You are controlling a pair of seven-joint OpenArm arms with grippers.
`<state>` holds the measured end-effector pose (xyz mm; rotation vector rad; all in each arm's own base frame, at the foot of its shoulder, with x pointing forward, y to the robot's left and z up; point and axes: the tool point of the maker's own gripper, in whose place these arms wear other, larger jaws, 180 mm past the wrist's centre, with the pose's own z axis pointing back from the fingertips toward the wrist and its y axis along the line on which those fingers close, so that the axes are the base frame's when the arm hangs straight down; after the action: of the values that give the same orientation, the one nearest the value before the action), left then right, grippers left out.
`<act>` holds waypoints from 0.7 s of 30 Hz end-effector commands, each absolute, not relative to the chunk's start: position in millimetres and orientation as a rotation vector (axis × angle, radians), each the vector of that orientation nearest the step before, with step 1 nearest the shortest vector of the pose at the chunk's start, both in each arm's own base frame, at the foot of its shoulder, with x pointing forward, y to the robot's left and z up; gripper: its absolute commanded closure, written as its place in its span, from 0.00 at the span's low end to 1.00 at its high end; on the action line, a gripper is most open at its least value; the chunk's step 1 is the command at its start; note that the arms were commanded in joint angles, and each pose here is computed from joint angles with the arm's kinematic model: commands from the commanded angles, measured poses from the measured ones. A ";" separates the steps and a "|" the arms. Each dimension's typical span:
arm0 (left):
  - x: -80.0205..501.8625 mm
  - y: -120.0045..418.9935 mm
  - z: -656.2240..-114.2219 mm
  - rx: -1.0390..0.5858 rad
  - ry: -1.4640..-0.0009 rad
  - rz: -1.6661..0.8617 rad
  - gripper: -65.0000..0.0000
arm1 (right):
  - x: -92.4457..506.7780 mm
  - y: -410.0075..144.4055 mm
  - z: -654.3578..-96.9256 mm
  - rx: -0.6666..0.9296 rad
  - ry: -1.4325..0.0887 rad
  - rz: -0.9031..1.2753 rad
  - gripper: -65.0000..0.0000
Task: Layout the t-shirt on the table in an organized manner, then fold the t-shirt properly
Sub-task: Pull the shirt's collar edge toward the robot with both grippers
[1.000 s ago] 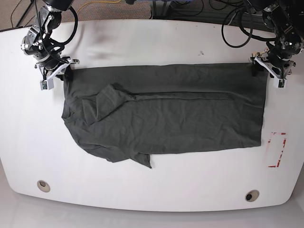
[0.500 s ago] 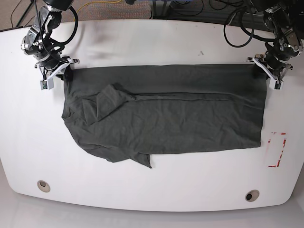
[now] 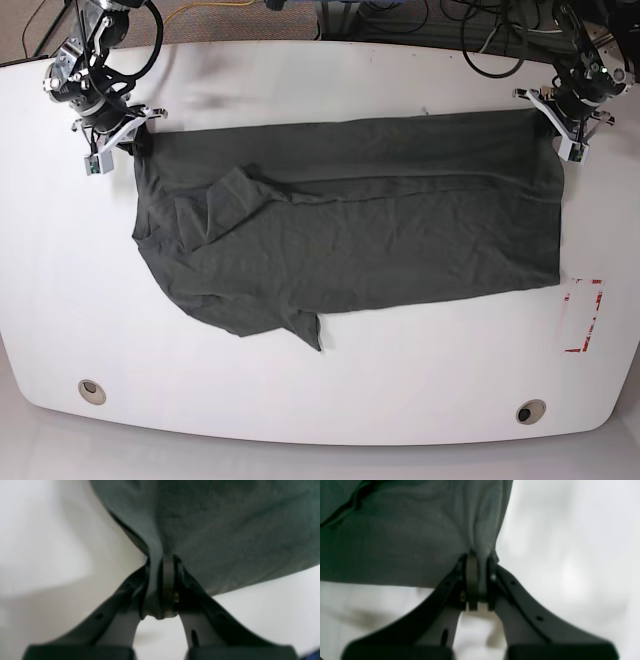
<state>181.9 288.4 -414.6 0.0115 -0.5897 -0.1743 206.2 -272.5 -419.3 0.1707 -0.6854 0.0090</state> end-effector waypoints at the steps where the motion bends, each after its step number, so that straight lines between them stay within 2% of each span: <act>1: 174.8 293.5 -406.2 0.048 -0.581 -0.205 0.99 | 199.0 -278.9 -408.1 0.131 -0.692 0.043 1.00; 11: 145.2 308.1 -403.5 0.089 -0.506 -0.261 0.99 | 154.4 -290.1 -405.5 0.078 -0.631 0.043 1.00; 21: 135.7 327.4 -398.0 0.133 -0.492 -0.235 0.99 | 127.3 -298.8 -407.3 0.048 -0.590 0.009 1.00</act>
<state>135.2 313.6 -406.1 0.0808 -0.4955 -0.2296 123.0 -289.2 -417.8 0.0835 -0.5627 -0.0012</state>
